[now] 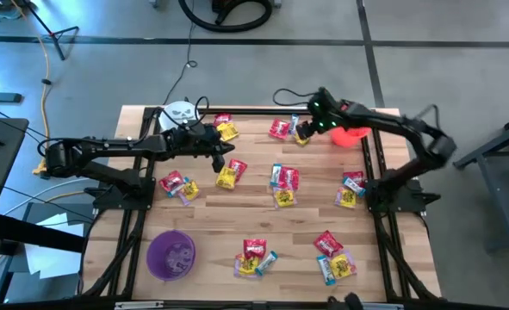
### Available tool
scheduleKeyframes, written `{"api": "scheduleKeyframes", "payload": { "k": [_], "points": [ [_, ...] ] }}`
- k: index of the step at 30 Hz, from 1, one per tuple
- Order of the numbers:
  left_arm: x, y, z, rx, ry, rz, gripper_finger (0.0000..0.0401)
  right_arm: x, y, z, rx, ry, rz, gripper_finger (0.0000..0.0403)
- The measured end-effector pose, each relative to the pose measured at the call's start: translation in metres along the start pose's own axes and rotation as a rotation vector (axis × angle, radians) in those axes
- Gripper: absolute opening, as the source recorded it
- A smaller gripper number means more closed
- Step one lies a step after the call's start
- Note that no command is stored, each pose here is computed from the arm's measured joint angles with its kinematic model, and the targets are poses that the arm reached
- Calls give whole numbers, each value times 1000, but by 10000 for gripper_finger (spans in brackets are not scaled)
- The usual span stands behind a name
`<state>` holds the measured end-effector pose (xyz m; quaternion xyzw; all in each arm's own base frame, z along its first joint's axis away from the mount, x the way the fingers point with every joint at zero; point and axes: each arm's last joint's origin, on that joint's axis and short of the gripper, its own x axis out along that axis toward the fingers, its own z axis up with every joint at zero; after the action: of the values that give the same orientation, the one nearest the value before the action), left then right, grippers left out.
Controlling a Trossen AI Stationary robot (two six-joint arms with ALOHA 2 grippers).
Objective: Sort candy
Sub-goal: Put the yellow candy into the orange bucket
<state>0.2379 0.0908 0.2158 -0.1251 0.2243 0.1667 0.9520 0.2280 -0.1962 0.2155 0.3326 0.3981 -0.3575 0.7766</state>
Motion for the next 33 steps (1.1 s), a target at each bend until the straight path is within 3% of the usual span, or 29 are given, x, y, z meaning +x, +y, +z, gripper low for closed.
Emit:
{"api": "scheduleKeyframes", "payload": {
  "k": [9, 16, 21, 25, 28, 33],
  "points": [
    [0, 0, 0, 24, 1, 0, 0, 57, -13, 23, -57, 244, -99, 209],
    [0, 0, 0, 25, 1, 0, 0, 83, -21, 20, -57, 297, -142, 207],
    [0, 0, 0, 25, 1, 0, 0, 89, -22, 18, -62, 311, -132, 165],
    [0, 0, 0, 25, 1, 0, 0, 82, -18, 24, -62, 308, -116, 85],
    [0, 1, 0, 22, 1, 2, 0, 61, -10, 40, -93, 267, -101, 22],
    [0, 5, 0, -39, 7, 12, 0, 6, 5, 62, -127, 240, -110, 17]
  ]
}}
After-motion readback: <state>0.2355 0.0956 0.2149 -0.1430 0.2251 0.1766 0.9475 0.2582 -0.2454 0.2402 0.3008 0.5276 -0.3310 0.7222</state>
